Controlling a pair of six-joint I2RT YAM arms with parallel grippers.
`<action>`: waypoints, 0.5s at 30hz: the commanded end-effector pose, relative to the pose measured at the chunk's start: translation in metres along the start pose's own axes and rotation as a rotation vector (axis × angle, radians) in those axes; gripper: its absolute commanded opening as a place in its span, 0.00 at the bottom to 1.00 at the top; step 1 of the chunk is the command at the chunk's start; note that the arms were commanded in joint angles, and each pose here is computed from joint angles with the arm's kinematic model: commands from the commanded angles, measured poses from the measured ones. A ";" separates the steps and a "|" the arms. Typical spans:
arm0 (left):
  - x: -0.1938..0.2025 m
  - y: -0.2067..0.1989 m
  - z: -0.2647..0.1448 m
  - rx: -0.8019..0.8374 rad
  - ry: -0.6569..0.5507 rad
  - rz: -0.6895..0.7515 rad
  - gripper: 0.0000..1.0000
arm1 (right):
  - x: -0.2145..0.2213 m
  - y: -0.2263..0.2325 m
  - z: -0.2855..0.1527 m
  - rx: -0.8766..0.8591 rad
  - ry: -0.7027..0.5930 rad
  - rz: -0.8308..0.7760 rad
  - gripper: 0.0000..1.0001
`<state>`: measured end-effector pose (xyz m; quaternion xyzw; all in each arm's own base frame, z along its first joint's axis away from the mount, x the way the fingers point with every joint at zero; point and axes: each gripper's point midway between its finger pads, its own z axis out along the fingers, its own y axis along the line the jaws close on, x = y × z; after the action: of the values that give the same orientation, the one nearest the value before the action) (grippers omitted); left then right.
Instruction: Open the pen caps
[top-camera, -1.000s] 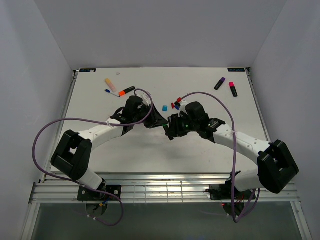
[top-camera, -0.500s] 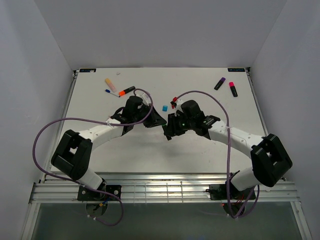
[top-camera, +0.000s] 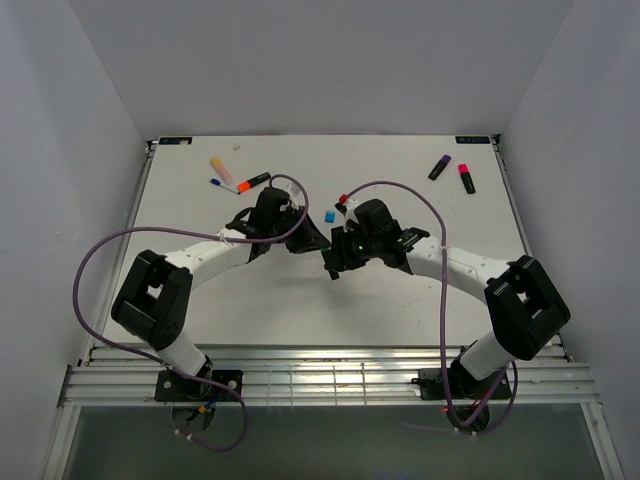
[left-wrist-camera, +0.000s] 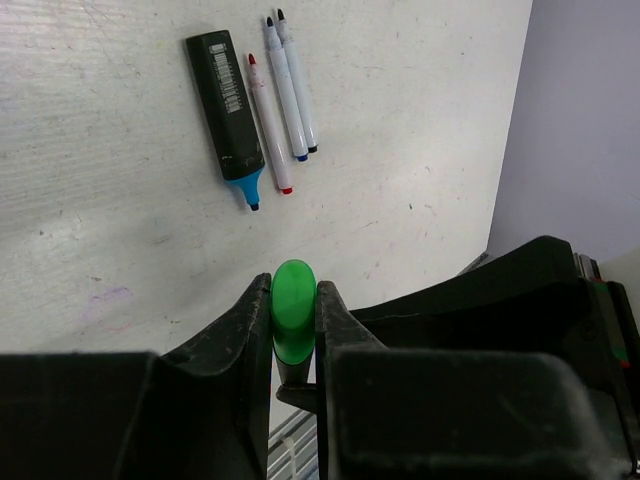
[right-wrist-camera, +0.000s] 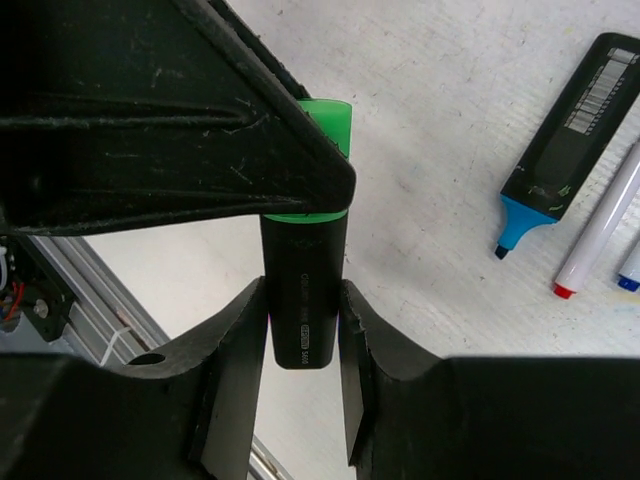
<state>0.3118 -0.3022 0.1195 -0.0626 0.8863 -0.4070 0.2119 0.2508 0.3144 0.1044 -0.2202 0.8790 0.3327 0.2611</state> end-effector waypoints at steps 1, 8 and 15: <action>-0.027 -0.041 -0.010 0.124 -0.025 0.018 0.00 | 0.001 0.005 0.009 0.014 -0.020 -0.079 0.08; -0.107 -0.013 -0.042 0.333 -0.152 -0.059 0.00 | 0.041 0.016 0.011 -0.075 0.052 -0.075 0.08; -0.107 -0.006 -0.045 0.356 -0.166 0.010 0.00 | 0.039 0.045 0.012 -0.249 0.038 -0.086 0.08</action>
<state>0.3465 -0.2616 0.1350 -0.0836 0.8267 -0.5321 0.1628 0.2726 0.3433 0.1273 -0.2313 0.8187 0.3762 0.3671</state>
